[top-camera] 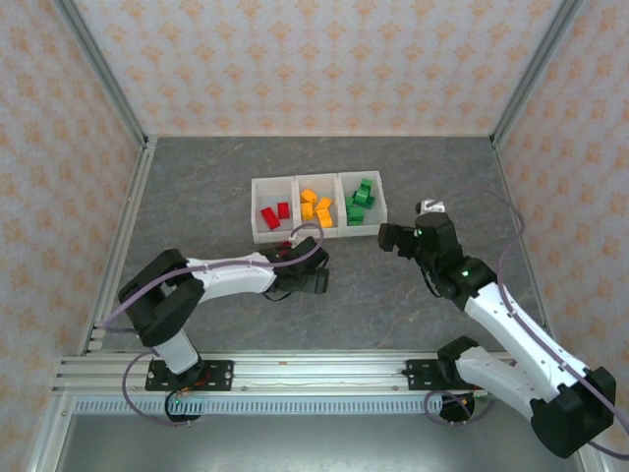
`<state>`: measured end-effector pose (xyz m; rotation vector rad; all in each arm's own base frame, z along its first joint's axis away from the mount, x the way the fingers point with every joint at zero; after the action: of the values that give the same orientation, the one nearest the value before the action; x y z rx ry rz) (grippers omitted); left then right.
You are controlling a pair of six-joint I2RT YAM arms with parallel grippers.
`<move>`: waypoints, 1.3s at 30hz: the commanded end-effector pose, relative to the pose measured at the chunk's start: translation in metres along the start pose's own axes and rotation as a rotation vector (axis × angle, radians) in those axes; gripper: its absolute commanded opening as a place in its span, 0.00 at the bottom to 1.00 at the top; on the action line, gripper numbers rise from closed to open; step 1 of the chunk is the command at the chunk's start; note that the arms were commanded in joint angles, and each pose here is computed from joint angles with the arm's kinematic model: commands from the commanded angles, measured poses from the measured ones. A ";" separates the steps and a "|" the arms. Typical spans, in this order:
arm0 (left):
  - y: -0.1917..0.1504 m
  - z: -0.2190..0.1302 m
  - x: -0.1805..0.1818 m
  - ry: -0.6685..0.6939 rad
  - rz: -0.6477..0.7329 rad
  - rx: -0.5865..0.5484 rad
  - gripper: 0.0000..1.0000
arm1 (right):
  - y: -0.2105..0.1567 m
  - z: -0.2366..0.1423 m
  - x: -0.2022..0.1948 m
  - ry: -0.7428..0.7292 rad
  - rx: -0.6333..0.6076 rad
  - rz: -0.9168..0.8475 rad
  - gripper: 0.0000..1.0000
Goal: Sort the legos into containers by color
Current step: Pick up the lego from the center of the table.
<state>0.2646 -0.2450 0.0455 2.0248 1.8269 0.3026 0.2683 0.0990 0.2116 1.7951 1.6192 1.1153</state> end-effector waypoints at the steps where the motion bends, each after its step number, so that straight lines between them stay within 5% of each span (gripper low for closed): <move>1: 0.016 0.008 -0.003 0.027 0.007 -0.018 0.92 | 0.012 -0.012 -0.008 -0.033 -0.078 0.034 1.00; 29: 0.055 0.035 -0.007 0.110 0.156 -0.011 0.56 | 0.008 -0.010 -0.007 -0.013 -0.086 0.042 1.00; 34: 0.063 0.035 -0.008 0.130 0.144 -0.034 0.33 | 0.010 -0.011 -0.008 -0.019 -0.088 0.040 1.00; 39: 0.079 0.010 -0.008 0.119 0.104 -0.133 0.22 | 0.010 -0.011 -0.009 -0.024 -0.087 0.040 1.00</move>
<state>0.3255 -0.2645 0.0433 2.1623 1.7371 0.4693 0.2628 0.0913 0.2206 1.7812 1.5451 1.1647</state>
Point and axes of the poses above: each hand's point on the last joint's axis, 136 mm out from that joint toward the fingers, its own z axis out along the fingers, its own x axis along the line the jaws close on, y = z × x, the point moved 2 cm from there along -z, back along the fingers
